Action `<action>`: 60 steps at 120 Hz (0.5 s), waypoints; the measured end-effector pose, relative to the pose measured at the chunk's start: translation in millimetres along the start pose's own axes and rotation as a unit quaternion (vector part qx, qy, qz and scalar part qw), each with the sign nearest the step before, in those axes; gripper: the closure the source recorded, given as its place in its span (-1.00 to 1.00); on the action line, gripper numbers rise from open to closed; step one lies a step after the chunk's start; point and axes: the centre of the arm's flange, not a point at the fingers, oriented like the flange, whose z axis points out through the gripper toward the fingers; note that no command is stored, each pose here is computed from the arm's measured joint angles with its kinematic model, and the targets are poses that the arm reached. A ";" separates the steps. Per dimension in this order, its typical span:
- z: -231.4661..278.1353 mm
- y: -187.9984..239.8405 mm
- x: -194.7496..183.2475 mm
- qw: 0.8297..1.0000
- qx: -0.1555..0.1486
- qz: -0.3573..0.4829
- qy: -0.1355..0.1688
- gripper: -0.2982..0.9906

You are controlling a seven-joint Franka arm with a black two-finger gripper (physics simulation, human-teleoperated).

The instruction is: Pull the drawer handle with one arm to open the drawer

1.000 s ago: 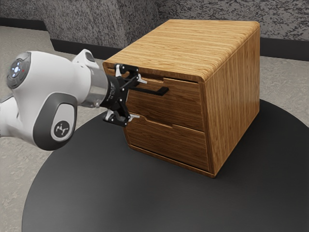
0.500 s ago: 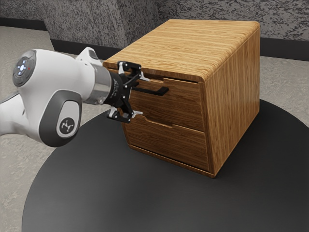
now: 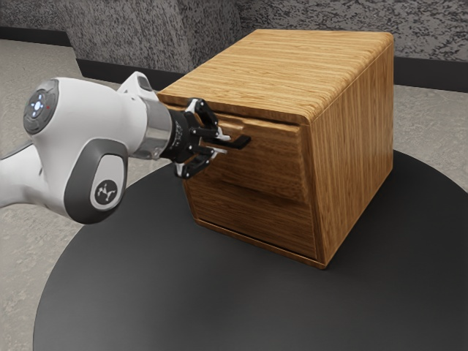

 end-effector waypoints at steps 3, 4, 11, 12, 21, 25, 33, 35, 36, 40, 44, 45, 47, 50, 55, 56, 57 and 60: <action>-1.6 -0.2 -0.4 1.000 -0.001 0.001 0.000 0.58; -2.1 -0.3 -0.7 1.000 -0.002 0.001 0.000 0.59; -4.6 -2.5 -1.6 1.000 -0.002 0.003 -0.001 0.63; -5.0 -3.0 -1.7 1.000 -0.002 0.003 -0.001 0.63; -10.7 -10.6 -2.4 1.000 0.000 0.005 -0.001 0.65; -13.5 -15.2 -2.6 1.000 0.002 0.006 0.000 0.65; -19.0 -21.9 -3.1 1.000 0.003 0.008 0.000 0.66; -20.8 -23.0 -3.3 1.000 0.003 0.009 0.000 0.66; -21.5 -23.9 -3.4 1.000 0.003 0.009 0.000 0.66; -25.9 -27.1 -3.6 1.000 0.002 0.011 0.000 0.66; -30.7 -28.9 -3.9 1.000 0.001 0.012 0.000 0.67; -31.7 -29.5 -4.0 1.000 0.000 0.012 0.000 0.67; -34.1 -30.6 -4.1 1.000 0.000 0.013 0.000 0.68; -36.9 -32.4 -4.2 1.000 -0.001 0.013 0.001 0.69; -41.3 -35.0 -4.4 1.000 -0.002 0.015 0.001 0.68; -42.3 -35.8 -4.5 1.000 -0.002 0.015 0.001 0.68; -43.4 -36.5 -4.5 1.000 -0.002 0.015 0.001 0.68; -46.6 -38.2 -4.7 1.000 -0.003 0.016 0.001 0.68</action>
